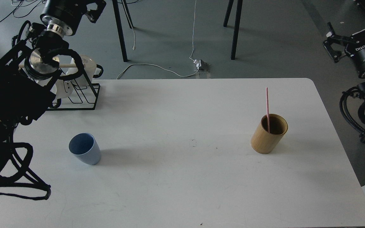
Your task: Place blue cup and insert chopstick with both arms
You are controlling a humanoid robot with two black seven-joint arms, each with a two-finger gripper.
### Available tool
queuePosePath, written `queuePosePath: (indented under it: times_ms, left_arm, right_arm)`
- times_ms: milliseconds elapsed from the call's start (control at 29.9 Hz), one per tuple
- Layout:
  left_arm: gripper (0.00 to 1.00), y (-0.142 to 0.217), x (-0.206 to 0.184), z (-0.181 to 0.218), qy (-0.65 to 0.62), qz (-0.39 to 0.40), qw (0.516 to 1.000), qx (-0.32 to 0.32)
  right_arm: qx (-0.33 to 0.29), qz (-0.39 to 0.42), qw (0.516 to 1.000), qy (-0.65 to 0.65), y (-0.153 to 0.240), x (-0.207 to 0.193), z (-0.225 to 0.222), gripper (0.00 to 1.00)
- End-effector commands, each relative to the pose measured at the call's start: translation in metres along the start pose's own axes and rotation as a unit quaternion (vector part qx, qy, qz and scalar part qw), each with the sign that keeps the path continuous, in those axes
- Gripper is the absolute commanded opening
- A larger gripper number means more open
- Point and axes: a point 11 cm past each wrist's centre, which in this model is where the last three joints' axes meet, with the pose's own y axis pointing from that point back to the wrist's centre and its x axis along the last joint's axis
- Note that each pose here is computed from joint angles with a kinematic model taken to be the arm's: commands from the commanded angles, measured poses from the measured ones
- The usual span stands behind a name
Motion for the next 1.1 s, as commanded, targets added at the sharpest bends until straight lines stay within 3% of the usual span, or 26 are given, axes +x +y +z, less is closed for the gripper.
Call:
queuePosePath:
  times_ms: [0, 368, 635, 802, 1070]
  left_arm:
    - [1.0, 0.001, 0.001, 0.001, -0.001, 0.001, 1.0, 0.001]
    - [0.99, 0.001, 0.002, 0.026, -0.039, -0.006, 0.999, 0.006]
    - [0.95, -0.005, -0.031, 0.07, -0.308, -0.082, 0.944, 0.085]
    - [0.93, 0.004, -0.069, 0.079, -0.457, -0.169, 0.864, 0.124]
    - [0.92, 0.045, -0.105, 0.051, -0.678, -0.295, 0.643, 0.2]
  right_arm:
    - [0.0, -0.001, 1.0, 0.0, -0.002, -0.001, 0.0, 1.0]
    - [-0.001, -0.005, 1.0, 0.007, -0.003, -0.004, -0.005, 1.0]
    - [0.002, -0.019, 1.0, 0.019, -0.003, -0.014, -0.019, 1.0]
    - [0.003, -0.017, 1.0, 0.021, -0.002, -0.013, -0.021, 1.0]
    - [0.004, -0.017, 1.0, 0.021, -0.002, -0.013, -0.022, 1.0]
